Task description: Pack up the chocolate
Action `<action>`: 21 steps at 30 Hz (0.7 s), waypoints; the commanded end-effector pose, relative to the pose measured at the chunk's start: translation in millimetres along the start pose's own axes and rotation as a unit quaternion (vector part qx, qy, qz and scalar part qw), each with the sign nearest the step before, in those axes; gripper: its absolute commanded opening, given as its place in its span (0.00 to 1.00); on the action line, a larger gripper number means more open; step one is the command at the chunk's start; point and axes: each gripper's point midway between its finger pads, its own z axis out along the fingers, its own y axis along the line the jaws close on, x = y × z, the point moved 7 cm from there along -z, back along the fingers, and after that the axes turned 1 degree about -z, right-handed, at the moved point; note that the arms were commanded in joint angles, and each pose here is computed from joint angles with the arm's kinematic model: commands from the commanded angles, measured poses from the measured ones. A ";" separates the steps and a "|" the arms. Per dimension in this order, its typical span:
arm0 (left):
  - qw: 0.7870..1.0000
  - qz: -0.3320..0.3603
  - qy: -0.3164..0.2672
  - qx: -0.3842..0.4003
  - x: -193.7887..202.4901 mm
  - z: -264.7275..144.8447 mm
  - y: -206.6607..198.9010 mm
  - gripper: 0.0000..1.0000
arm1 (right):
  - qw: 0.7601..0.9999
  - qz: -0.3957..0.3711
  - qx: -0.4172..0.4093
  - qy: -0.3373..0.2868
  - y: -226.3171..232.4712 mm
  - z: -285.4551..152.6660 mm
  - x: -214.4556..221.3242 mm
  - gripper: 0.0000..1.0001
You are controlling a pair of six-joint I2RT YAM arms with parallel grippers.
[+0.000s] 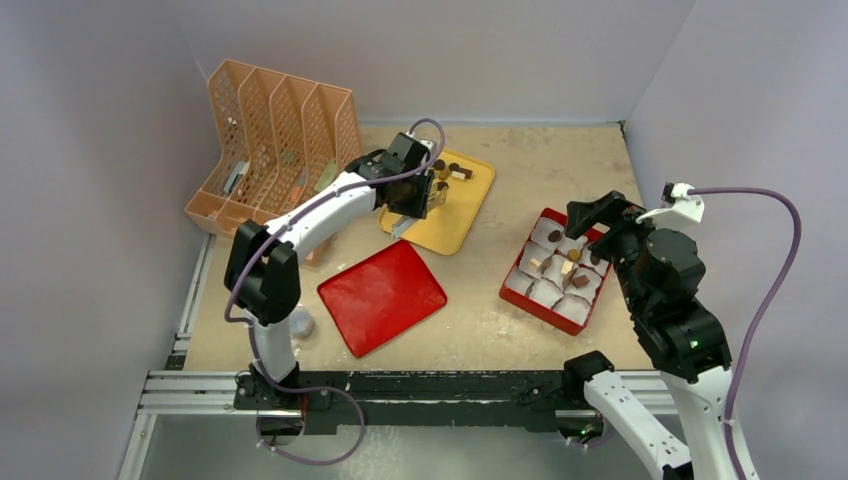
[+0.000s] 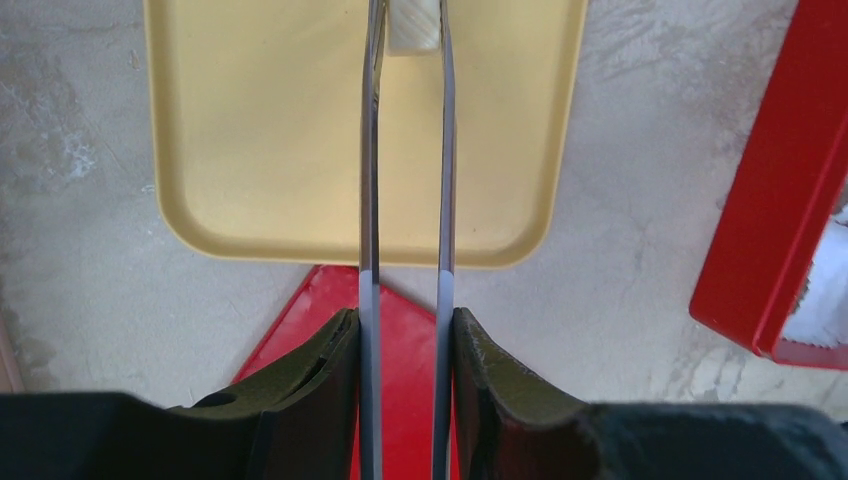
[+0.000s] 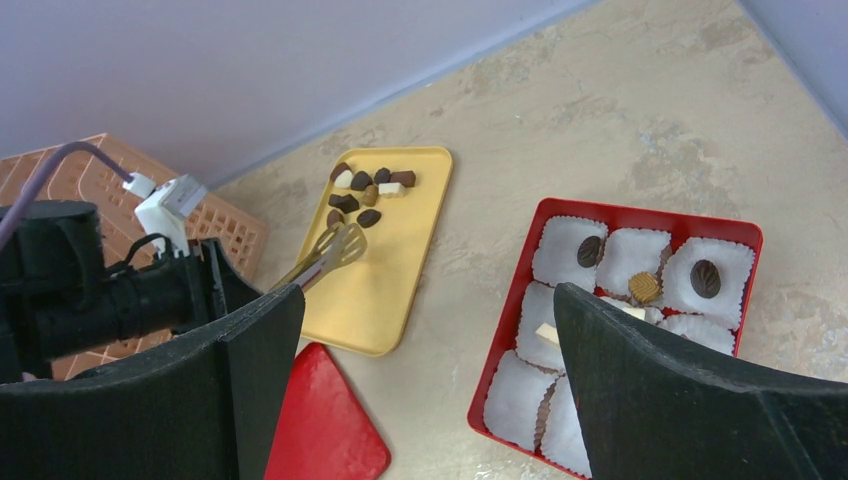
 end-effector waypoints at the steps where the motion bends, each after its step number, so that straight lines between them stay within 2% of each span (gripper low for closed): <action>1: 0.998 -0.006 -0.042 0.047 -10.8 -36.8 -7.8 0.22 | 1.000 0.004 -0.004 -0.025 4.5 -0.5 -12.7 0.96; 6: 0.998 0.001 -0.035 0.059 -5.9 -47.7 -8.9 0.21 | 1.000 0.006 -0.005 -0.026 5.2 -1.1 -14.1 0.96; 12: 0.990 0.014 -0.050 0.131 -9.1 -70.5 -25.4 0.21 | 1.000 0.008 -0.008 -0.029 7.7 -0.5 -17.2 0.96; 15: 0.985 0.019 -0.040 0.165 -5.4 -72.0 -33.4 0.21 | 0.999 0.009 -0.008 -0.031 8.7 0.7 -18.6 0.96; 21: 0.972 0.062 -0.030 0.224 6.9 -84.9 -68.8 0.22 | 0.999 0.012 -0.008 -0.031 9.8 1.7 -18.8 0.96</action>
